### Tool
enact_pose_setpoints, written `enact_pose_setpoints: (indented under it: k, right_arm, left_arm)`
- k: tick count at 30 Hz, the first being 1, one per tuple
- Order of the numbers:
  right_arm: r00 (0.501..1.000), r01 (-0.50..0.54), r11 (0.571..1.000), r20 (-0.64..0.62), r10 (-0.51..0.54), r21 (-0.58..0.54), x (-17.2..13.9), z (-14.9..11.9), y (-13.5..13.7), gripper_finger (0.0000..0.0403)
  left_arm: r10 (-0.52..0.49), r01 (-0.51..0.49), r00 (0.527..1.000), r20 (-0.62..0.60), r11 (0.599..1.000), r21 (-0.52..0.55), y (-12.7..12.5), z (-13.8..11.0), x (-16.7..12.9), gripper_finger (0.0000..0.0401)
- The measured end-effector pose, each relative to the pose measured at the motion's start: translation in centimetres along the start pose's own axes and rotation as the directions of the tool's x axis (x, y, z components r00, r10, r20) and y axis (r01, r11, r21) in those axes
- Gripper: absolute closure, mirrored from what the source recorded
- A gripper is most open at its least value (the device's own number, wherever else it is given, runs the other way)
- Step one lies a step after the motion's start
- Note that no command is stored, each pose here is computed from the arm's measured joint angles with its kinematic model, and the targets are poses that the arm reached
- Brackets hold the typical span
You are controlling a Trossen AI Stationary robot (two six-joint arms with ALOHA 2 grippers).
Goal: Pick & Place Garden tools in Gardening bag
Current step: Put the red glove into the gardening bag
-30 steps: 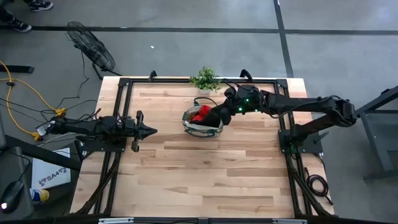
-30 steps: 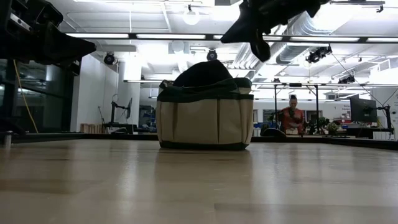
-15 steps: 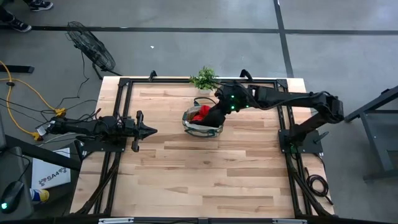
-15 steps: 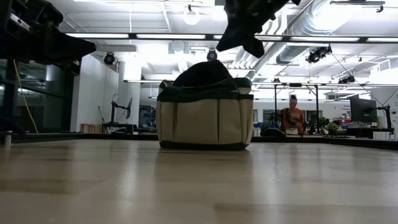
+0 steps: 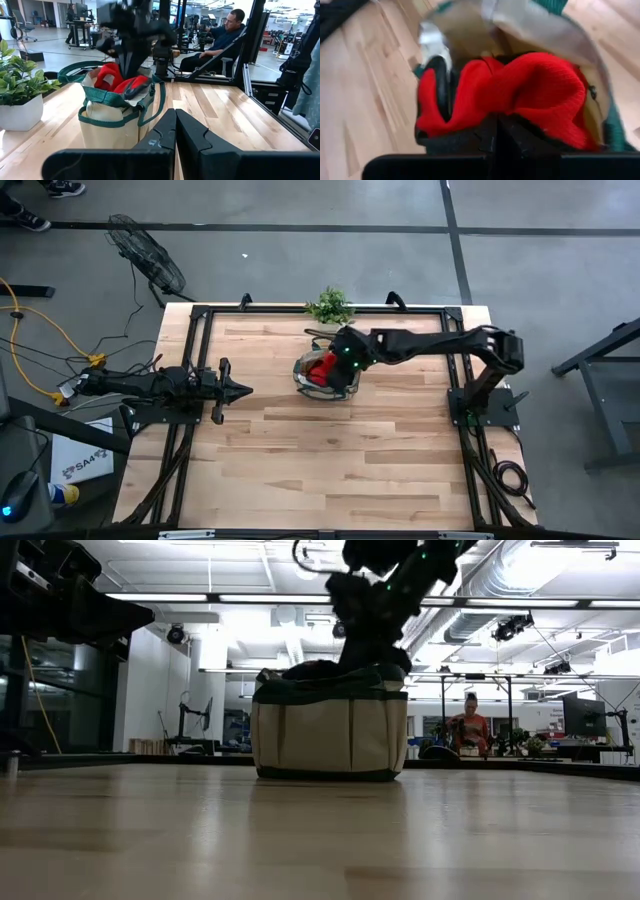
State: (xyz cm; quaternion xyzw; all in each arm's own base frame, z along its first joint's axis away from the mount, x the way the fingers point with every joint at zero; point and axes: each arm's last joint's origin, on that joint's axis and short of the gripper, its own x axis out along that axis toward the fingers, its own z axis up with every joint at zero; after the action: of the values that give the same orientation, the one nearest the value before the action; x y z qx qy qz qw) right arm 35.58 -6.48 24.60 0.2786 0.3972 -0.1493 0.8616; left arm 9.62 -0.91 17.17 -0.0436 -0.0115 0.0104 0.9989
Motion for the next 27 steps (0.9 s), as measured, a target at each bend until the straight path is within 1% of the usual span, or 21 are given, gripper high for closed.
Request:
enact_pose_setpoints:
  k: [6,9,16,21,27]
  right_arm:
    - [0.999,0.028,1.0,-0.034,-0.028,0.01,2.1,-0.4,-0.4,0.0399]
    - [0.997,0.064,0.997,-0.037,-0.062,0.038,3.0,-0.6,-0.7,0.0399]
    - [0.991,0.126,0.98,-0.064,-0.118,0.156,4.9,-1.0,-1.4,0.0399]
    - [0.992,0.126,0.974,-0.042,-0.12,0.187,4.8,-0.9,-1.3,0.0399]
    - [0.991,0.124,0.973,0.026,-0.132,0.195,2.9,-0.2,-1.0,0.0399]
  left_arm:
    - [0.0,0.0,1.0,0.0,1.0,0.0,0.0,0.0,0.0,0.0401]
    - [0.0,0.0,1.0,0.0,1.0,0.0,0.0,0.0,0.0,0.0401]
    - [0.0,0.0,1.0,0.0,1.0,0.0,0.0,0.0,0.0,0.0401]
    - [0.0,0.0,1.0,0.0,1.0,0.0,0.0,0.0,0.0,0.0401]
    - [0.0,0.0,1.0,0.0,1.0,0.0,0.0,0.0,0.0,0.0401]
